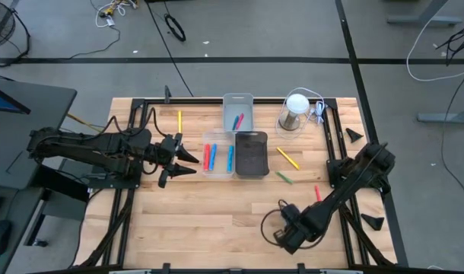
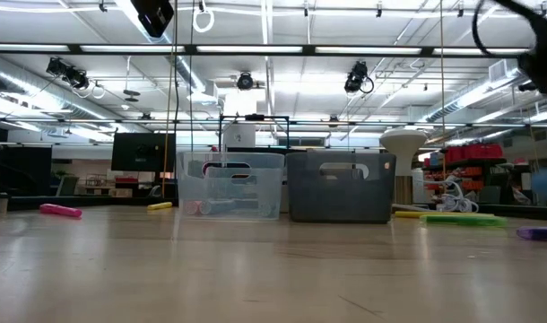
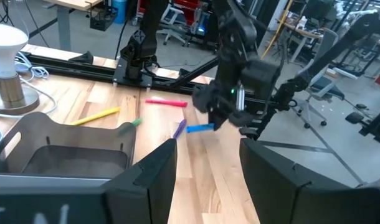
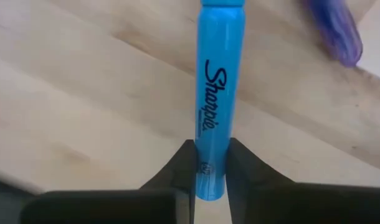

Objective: Pick & Place Markers
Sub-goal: Put the blue highlighter into the transparent bin

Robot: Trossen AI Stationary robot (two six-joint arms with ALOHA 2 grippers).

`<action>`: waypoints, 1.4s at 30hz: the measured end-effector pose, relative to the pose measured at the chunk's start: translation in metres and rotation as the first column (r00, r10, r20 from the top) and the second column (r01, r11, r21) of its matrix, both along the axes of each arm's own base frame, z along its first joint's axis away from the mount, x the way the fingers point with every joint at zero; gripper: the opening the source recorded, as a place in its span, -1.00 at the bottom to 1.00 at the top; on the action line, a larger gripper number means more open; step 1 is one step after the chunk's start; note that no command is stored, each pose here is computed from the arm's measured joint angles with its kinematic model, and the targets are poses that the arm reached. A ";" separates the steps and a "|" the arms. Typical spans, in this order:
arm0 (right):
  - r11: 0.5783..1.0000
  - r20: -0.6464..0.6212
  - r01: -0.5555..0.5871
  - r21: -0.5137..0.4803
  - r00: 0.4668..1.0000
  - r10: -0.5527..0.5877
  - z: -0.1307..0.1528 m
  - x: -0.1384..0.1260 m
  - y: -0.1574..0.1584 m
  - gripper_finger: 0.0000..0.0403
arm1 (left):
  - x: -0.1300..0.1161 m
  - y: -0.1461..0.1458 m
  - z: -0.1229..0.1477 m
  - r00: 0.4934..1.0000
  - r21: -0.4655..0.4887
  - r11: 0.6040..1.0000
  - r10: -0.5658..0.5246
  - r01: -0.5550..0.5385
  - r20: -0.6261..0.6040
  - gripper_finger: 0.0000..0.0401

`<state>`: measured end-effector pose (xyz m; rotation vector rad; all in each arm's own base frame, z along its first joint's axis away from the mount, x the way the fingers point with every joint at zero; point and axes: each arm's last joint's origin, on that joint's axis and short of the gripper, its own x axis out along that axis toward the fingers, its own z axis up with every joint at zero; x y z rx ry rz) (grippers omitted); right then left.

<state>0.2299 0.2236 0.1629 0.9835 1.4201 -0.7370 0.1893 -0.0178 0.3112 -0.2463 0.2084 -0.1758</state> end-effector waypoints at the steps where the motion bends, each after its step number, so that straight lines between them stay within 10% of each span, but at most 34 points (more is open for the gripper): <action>1: 1.000 0.010 0.001 0.001 1.000 -0.001 0.007 -0.002 -0.002 -0.78 | 0.000 0.000 0.000 1.000 0.000 1.000 0.001 -0.001 0.000 -0.10; 13: 0.996 0.197 -0.010 0.086 0.980 -0.007 0.086 -0.028 -0.032 -0.78 | 0.000 0.001 0.000 1.000 -0.004 1.000 0.021 -0.021 0.001 -0.10; 24: 0.980 0.451 -0.023 -0.196 0.886 0.111 0.114 -0.032 -0.062 -0.78 | 0.000 0.001 0.000 1.000 -0.009 1.000 0.022 -0.022 -0.001 -0.10; 34: 0.825 0.492 -0.022 -0.565 0.794 0.358 0.121 -0.002 -0.096 -0.78 | 0.000 0.001 0.000 1.000 -0.011 1.000 0.026 -0.026 0.001 -0.10; 42: 0.617 0.481 0.006 -0.787 0.633 0.607 0.145 0.040 -0.124 -0.78 | 0.000 0.001 0.001 0.999 -0.009 0.999 0.040 -0.040 0.008 -0.10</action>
